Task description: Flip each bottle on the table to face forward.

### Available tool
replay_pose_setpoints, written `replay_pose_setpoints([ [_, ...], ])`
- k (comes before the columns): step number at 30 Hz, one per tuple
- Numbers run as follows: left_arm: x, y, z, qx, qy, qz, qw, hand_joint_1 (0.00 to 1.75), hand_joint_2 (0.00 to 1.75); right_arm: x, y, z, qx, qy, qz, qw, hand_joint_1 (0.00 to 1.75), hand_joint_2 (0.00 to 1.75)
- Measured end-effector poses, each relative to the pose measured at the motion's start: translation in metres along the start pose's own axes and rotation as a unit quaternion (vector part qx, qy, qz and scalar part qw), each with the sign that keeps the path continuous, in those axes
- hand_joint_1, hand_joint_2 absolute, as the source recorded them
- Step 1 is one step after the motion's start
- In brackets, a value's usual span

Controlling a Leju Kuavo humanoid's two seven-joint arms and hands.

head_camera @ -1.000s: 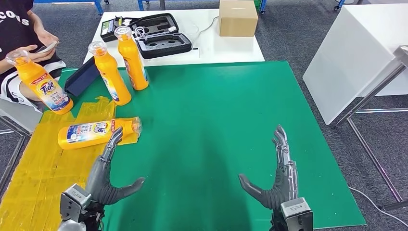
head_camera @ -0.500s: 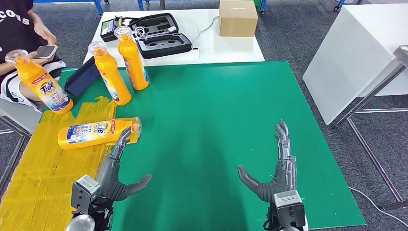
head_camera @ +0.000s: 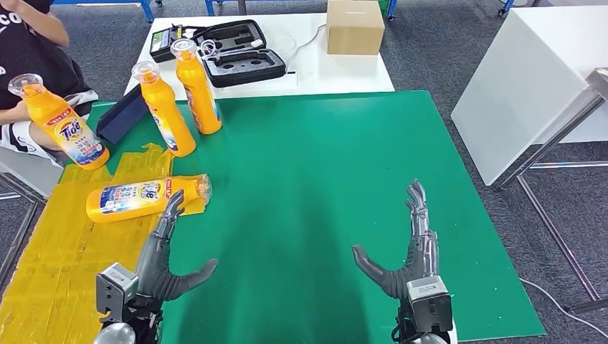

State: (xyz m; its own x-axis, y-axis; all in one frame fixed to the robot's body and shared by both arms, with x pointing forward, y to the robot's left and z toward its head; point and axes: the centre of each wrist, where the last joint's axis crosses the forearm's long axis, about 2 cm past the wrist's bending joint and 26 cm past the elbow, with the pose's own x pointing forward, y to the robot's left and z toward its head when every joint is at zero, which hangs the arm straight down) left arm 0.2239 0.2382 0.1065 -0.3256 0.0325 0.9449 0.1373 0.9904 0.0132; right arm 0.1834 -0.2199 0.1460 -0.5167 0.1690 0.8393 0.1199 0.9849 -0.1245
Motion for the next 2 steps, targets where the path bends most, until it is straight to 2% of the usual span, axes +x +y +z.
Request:
replay_pose_setpoints([
  [1,0.0,0.0002,0.0001,0.0,0.0,0.0,1.0,0.0,1.75,-0.0002,-0.0001,-0.0001,0.0,0.0,0.0,1.0,0.0,1.31],
  [2,-0.0001,0.0003,0.0001,0.001,0.0,0.0,1.0,0.0,1.75,-0.0002,-0.0001,-0.0002,0.0,0.0,0.0,1.0,0.0,1.16],
])
